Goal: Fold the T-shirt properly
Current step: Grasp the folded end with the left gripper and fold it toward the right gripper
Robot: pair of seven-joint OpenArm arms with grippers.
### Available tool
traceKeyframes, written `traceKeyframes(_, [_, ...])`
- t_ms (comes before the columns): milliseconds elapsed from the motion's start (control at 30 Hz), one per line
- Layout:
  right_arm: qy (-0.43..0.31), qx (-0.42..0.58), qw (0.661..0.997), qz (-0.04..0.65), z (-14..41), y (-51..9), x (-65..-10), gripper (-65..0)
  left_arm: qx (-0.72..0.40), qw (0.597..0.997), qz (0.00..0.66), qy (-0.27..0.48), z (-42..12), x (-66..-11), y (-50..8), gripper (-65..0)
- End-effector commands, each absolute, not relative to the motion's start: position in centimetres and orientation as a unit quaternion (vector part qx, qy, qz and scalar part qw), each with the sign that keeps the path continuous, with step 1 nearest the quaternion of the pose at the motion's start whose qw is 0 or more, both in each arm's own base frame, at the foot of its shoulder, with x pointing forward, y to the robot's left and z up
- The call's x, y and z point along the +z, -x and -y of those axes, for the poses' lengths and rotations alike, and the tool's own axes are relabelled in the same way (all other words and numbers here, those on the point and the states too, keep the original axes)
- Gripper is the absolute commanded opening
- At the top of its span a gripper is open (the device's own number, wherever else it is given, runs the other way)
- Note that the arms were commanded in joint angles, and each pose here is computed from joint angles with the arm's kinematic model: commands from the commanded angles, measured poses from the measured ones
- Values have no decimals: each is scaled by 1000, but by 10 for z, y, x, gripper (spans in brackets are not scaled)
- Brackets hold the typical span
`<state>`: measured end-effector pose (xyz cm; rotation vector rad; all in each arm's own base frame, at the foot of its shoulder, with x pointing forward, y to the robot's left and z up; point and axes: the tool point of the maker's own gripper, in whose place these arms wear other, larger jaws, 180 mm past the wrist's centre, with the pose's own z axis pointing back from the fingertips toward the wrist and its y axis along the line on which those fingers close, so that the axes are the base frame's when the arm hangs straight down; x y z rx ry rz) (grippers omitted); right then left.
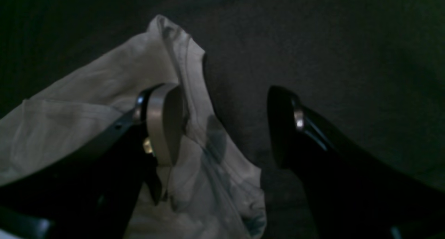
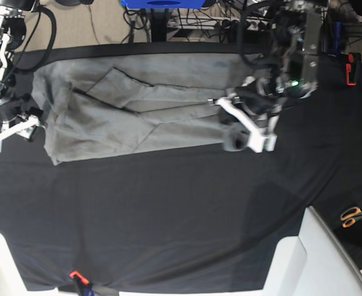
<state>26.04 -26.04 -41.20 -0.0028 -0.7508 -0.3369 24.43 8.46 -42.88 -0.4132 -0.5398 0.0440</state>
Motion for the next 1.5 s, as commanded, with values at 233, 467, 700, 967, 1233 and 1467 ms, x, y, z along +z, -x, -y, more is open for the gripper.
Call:
traceKeyframes(233, [6, -160, 909, 385, 266, -267, -401, -287, 1, 938, 256, 234, -49, -433, -256, -650])
traceKeyframes(467, [7, -160, 909, 386, 267, -267, -401, -287, 4, 939, 247, 239, -41, -439, -260, -650])
traceKeyframes(700, [7, -160, 908, 387, 267, -268, -400, -287, -18, 940, 239, 244, -30, -441, -254, -650])
traceKeyframes(967, [5, -158, 908, 387, 266, -269, -400, -287, -55, 936, 236, 256, -9, -435, -253, -538])
traceKeyframes(1233, [6, -157, 909, 387, 266, -269, -399, -287, -57, 934, 239, 261, -6, -432, -254, -270])
traceKeyframes(1467, [4, -158, 907, 390, 266, -274, -398, -287, -128, 925, 222, 279, 32, -425, -244, -260])
